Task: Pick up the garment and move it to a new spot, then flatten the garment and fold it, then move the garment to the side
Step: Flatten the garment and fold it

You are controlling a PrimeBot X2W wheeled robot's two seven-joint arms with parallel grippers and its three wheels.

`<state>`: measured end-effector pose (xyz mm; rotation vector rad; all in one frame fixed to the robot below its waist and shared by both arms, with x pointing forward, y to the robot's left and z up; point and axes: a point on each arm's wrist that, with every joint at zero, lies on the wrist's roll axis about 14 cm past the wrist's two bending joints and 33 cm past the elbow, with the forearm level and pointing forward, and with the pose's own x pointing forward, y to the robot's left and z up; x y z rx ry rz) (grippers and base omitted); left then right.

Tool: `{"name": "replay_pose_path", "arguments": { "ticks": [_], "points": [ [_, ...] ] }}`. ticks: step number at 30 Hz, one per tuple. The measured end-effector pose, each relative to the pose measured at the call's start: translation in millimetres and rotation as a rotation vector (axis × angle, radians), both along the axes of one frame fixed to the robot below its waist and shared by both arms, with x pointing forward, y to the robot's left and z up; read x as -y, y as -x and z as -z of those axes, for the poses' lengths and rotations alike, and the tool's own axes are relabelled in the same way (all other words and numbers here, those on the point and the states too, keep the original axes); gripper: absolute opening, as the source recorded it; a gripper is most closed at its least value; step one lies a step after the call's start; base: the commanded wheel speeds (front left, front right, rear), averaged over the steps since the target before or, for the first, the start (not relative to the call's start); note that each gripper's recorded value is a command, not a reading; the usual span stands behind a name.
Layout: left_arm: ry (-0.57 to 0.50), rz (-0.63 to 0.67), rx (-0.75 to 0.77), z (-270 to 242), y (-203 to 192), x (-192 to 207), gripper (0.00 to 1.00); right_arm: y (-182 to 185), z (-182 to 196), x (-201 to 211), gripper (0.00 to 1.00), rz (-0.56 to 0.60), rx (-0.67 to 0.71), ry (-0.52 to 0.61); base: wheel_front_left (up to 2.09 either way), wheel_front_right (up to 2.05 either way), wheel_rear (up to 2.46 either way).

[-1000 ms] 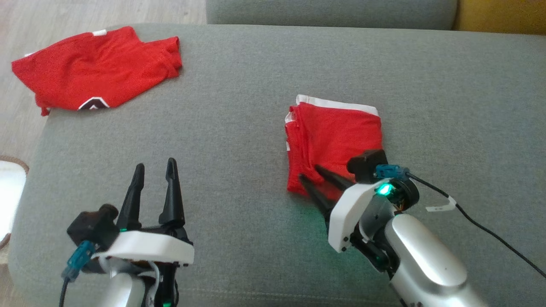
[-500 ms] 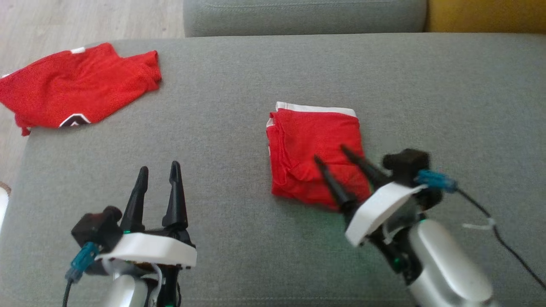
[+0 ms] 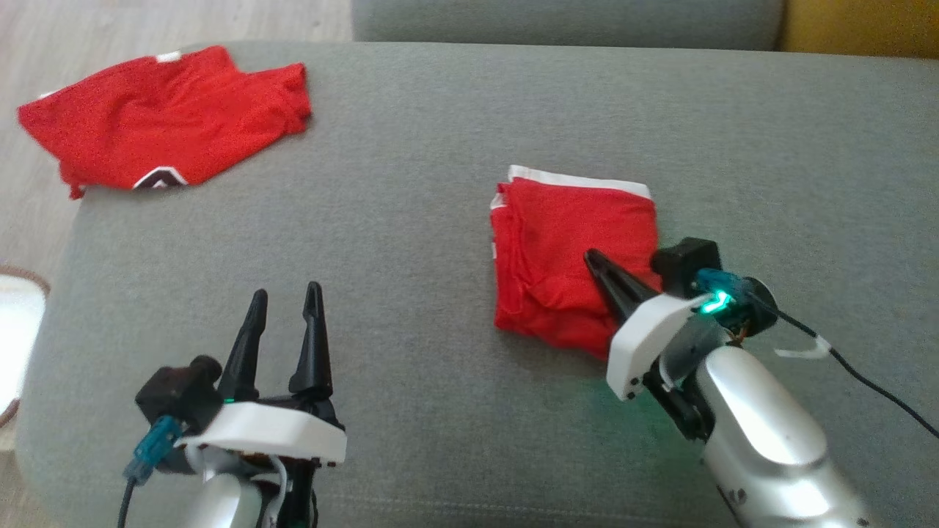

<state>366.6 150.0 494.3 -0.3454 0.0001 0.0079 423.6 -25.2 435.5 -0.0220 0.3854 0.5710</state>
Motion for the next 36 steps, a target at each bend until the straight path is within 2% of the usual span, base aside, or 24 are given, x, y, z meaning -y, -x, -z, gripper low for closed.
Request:
{"name": "replay_pose_path", "arguments": {
  "ticks": [8,15,19,22,23,25,26,27,28,29,33,36],
  "points": [
    [-0.008,-0.058,-0.017,4,8,-18,1.00,21,30,-43,0.00,-0.147,-0.071,0.014,0.00,0.00,0.00],
    [-0.009,-0.066,-0.022,6,7,-21,1.00,41,30,-74,0.00,-0.252,-0.076,-0.012,0.00,0.00,0.00],
    [-0.006,-0.053,-0.022,6,3,-17,1.00,48,30,-78,0.00,-0.280,-0.070,-0.011,0.00,0.00,0.00],
    [-0.001,-0.032,-0.020,6,0,-9,1.00,44,20,-74,0.00,-0.255,-0.025,-0.050,0.00,0.00,0.00],
    [0.000,-0.025,-0.020,6,-1,-7,1.00,40,15,-72,0.08,-0.239,-0.007,-0.067,0.00,0.00,0.00],
    [0.001,-0.013,-0.016,5,-2,-4,1.00,30,2,-63,0.40,-0.189,0.035,-0.109,0.00,0.00,0.00],
    [0.001,-0.006,-0.013,4,-3,-1,1.00,25,-4,-57,0.50,-0.156,0.054,-0.128,0.00,0.00,0.00],
    [-0.001,0.003,-0.008,3,-4,1,1.00,19,-10,-50,0.76,-0.123,0.076,-0.146,0.00,0.00,0.00],
    [-0.006,0.013,-0.003,2,-4,4,1.00,15,-15,-42,0.96,-0.091,0.095,-0.161,0.00,0.00,0.00],
    [-0.008,0.022,0.002,1,-5,6,1.00,10,-21,-34,1.00,-0.055,0.113,-0.177,0.00,0.00,0.00],
    [-0.027,0.053,0.019,-4,-6,17,1.00,-4,-42,4,1.00,0.081,0.190,-0.215,0.00,0.00,0.00],
    [-0.040,0.076,0.030,-7,-7,24,1.00,-3,-44,35,1.00,0.177,0.218,-0.208,0.00,0.00,0.00]
  ]
}}
